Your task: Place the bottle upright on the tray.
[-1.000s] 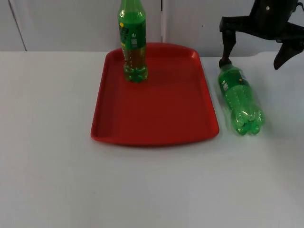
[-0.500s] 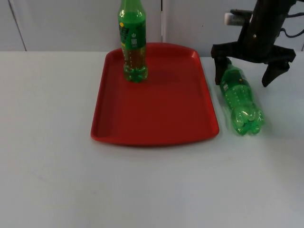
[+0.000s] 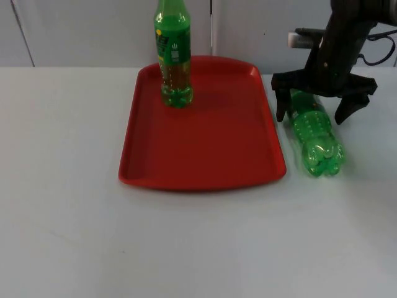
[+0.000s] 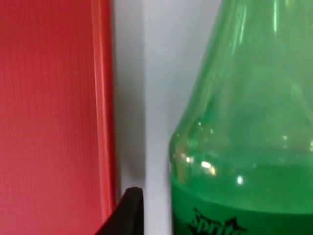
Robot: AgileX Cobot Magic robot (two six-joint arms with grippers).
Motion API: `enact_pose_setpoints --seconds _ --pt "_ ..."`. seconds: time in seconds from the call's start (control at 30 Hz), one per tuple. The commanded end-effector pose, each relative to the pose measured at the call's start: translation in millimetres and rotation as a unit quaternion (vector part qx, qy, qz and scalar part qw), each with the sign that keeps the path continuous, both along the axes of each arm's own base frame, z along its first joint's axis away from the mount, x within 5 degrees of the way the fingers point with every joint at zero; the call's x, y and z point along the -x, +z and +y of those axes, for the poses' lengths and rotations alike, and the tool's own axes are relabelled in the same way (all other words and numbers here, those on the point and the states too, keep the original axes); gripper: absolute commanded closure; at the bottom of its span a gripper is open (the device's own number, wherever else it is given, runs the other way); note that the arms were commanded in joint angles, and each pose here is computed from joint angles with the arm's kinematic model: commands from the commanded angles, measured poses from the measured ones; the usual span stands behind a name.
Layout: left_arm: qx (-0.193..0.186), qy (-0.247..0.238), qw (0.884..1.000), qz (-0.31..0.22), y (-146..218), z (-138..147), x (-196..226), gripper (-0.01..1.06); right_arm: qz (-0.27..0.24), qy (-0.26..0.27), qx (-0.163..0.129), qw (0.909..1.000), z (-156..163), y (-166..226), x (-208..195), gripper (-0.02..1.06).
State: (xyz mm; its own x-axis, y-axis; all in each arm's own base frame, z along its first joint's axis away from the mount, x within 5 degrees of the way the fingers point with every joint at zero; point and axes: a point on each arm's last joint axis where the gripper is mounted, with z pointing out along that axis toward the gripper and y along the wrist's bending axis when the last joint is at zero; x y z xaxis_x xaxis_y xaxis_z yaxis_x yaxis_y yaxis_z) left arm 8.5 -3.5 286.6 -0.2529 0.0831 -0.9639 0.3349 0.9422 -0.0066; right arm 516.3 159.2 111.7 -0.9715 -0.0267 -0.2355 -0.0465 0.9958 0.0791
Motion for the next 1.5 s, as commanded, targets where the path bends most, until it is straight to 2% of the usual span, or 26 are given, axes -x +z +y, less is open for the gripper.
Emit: enact_pose_setpoints --seconds 0.0,0.33,0.47,0.57,0.6,0.67,0.7,0.73,0.77,0.8,0.93,1.2,1.37,1.43,1.47 --pt "0.001 -0.003 1.0 -0.005 2 1 2 0.0 -0.002 0.002 -0.011 0.9999 5 -2 0 0.05" --pt "0.001 -0.003 1.0 -0.005 2 1 2 0.0 -0.005 -0.02 -0.018 0.9996 5 -10 -2 0.06" --pt "0.001 -0.003 1.0 -0.005 2 1 2 0.0 -0.001 -0.02 -0.017 0.9996 5 -13 -2 0.13" --pt "0.001 -0.003 1.0 -0.005 2 1 2 0.0 -0.004 -0.025 -0.016 0.9995 5 -13 -3 0.35" --pt "0.001 -0.003 1.0 -0.005 2 1 2 0.0 -0.004 -0.025 -0.016 0.9995 5 -13 -3 0.35" --pt "0.001 -0.003 1.0 -0.005 2 1 2 0.0 -0.008 -0.026 -0.015 0.9995 4 -12 -3 0.59" --pt "0.001 -0.003 1.0 -0.005 2 1 2 0.0 -0.01 -0.023 -0.015 0.9996 4 -9 -3 0.82" --pt "0.001 -0.003 1.0 -0.005 2 1 2 0.0 -0.012 -0.02 -0.015 0.9996 4 -8 -3 0.97" --pt "0.001 -0.003 1.0 -0.005 2 1 2 0.0 -0.012 -0.02 -0.015 0.9996 4 -8 -3 0.97" --pt "0.001 -0.003 1.0 -0.005 2 1 2 0.0 -0.015 -0.019 -0.016 0.9996 4 -5 -4 1.04" --pt "0.001 -0.003 1.0 -0.005 2 1 2 0.0 -0.025 -0.019 -0.017 0.9994 4 9 -3 1.05" --pt "0.001 -0.003 1.0 -0.005 2 1 2 0.0 -0.082 0.02 -0.02 0.9962 1 84 4 1.05" --pt "0.001 -0.003 1.0 -0.005 2 1 2 0.0 -0.135 0.046 -0.035 0.9892 0 142 15 1.05" --pt "0.001 -0.003 1.0 -0.005 2 1 2 0.0 -0.17 0.07 -0.048 0.9818 0 173 23 1.05" --pt "0.001 -0.003 1.0 -0.005 2 1 2 0.0 -0.17 0.07 -0.048 0.9818 0 173 23 1.05"
